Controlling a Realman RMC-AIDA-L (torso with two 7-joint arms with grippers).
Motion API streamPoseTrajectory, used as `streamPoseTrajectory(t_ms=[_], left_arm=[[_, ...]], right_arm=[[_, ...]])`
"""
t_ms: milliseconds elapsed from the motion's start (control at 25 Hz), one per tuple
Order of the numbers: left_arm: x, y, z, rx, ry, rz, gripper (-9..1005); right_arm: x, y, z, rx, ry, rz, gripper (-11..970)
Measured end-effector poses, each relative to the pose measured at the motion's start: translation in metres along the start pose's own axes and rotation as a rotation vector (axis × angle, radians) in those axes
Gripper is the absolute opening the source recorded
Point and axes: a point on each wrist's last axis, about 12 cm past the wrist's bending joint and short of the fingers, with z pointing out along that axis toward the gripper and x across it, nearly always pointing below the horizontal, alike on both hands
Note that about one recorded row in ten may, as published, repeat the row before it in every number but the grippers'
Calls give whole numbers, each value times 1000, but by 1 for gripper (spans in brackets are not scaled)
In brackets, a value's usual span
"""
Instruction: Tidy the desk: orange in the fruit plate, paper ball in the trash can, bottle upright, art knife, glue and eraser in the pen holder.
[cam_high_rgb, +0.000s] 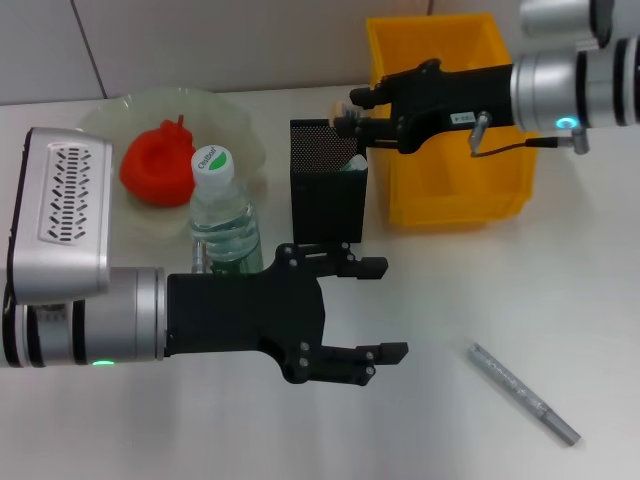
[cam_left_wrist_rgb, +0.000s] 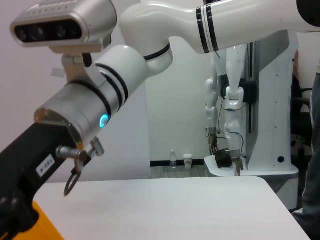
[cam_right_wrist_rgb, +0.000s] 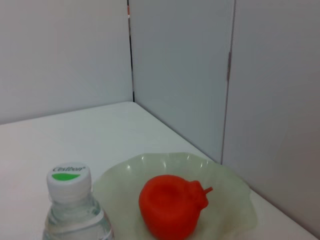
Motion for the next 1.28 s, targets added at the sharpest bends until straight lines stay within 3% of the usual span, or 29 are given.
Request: streamPoseTrajectory(t_ms=[280,1280], left_arm=[[-1,0,1,4,-1,4,799],[-3,2,2,7,-1,9,799]], right_arm=[[1,0,13,17,13,-26,422],[-4,2,18,28,-3,-68,554]])
